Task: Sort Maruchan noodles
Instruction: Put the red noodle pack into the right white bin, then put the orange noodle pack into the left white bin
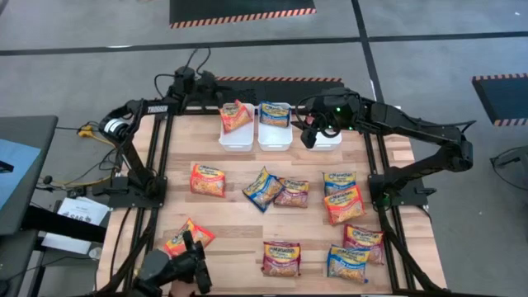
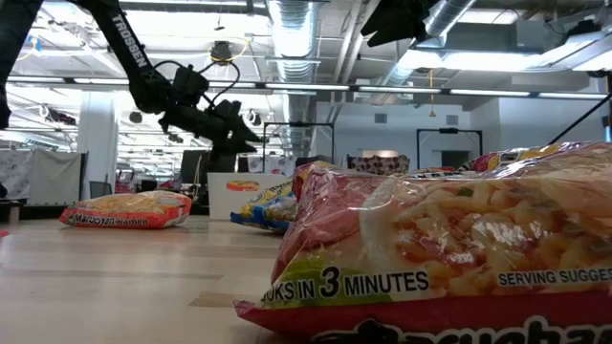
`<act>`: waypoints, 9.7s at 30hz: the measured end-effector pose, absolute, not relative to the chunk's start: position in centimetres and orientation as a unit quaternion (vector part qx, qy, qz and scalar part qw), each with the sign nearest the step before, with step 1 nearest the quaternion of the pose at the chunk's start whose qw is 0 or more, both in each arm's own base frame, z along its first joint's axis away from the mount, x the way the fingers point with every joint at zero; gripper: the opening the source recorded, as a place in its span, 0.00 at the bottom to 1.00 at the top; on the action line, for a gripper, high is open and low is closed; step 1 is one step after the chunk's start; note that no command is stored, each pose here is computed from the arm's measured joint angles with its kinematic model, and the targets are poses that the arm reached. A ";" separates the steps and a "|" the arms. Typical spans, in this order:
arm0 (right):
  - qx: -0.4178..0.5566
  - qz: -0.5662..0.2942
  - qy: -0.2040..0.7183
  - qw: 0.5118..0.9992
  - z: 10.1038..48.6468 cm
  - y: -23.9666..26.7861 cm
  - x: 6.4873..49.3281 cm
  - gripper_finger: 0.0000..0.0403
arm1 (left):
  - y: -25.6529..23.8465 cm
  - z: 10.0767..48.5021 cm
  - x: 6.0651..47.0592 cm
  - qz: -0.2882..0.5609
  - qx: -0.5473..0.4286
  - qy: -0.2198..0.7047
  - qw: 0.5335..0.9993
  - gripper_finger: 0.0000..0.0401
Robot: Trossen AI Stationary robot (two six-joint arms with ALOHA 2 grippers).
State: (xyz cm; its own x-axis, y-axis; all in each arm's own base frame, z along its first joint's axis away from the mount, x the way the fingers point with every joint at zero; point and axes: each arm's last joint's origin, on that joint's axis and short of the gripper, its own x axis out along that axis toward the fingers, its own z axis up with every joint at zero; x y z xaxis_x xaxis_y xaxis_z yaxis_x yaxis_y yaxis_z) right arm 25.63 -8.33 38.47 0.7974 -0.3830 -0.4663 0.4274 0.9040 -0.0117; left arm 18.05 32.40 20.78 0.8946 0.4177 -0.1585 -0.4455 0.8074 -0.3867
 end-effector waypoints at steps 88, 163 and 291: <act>0.239 0.087 0.546 0.798 19.1 14.7 35.6 0.65 | -4.6 27.7 17.3 -0.225 -0.330 0.117 0.909 0.42; -0.032 -0.137 0.621 0.771 27.1 13.5 36.8 0.01 | -4.5 26.8 17.2 -0.201 -0.294 0.149 0.922 0.42; -0.169 -0.273 0.740 0.591 27.3 -21.9 29.1 0.52 | 2.5 25.3 17.0 0.016 -0.189 0.162 0.968 0.42</act>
State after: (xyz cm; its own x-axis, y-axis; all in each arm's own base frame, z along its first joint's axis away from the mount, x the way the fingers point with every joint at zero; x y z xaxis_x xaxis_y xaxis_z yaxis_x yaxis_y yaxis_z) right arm 29.07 -21.91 27.26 -0.2453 -0.5723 -0.7825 0.0719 0.7942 -0.6033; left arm 17.02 2.51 25.31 0.9473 -0.0309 -0.3189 -0.0913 0.9281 -0.3609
